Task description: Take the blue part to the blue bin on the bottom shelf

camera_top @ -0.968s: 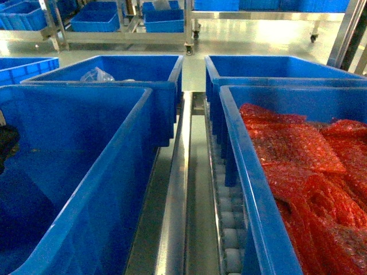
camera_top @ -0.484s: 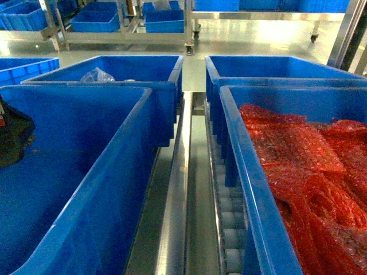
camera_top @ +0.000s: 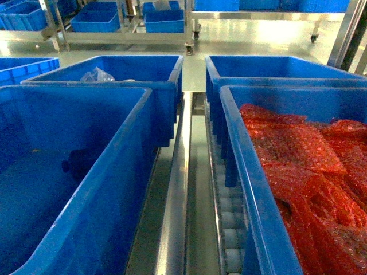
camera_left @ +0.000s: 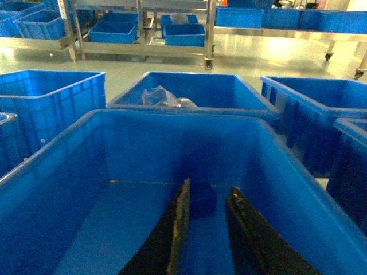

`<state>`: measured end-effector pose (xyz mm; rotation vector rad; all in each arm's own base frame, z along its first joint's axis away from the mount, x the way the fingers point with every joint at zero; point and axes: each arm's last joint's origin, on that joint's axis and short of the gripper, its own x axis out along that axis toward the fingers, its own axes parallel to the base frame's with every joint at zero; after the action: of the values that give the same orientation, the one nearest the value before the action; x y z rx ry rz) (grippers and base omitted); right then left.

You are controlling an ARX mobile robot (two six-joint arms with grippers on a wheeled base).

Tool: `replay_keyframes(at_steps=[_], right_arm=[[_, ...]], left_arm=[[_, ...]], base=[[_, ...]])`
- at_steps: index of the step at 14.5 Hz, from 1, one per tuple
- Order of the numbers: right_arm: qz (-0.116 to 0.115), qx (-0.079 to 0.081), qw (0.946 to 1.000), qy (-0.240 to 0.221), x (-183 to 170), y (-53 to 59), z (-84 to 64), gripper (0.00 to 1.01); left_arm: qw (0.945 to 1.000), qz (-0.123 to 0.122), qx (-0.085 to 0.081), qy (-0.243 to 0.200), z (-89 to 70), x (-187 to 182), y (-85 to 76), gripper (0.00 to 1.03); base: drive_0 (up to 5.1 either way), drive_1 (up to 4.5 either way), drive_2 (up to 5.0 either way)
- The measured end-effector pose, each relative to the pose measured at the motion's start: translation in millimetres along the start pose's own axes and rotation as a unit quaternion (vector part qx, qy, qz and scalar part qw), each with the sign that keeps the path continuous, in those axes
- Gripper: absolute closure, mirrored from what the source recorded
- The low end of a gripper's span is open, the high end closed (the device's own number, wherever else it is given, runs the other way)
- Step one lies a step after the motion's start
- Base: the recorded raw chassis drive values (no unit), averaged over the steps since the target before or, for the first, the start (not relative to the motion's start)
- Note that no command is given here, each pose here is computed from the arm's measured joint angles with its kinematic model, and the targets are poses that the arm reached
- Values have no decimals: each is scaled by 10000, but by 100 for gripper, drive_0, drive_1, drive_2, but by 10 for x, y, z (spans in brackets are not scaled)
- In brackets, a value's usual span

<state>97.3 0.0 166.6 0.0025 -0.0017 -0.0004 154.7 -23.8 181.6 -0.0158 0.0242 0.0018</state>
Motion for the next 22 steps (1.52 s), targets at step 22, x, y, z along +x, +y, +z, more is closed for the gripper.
replay_keyframes(at_steps=[22], right_arm=[[0, 0, 10000, 0, 0, 0, 0, 3]], left_arm=[[10000, -4, -2, -13, -180, -560, 241, 101]], base=[[0, 0, 0]])
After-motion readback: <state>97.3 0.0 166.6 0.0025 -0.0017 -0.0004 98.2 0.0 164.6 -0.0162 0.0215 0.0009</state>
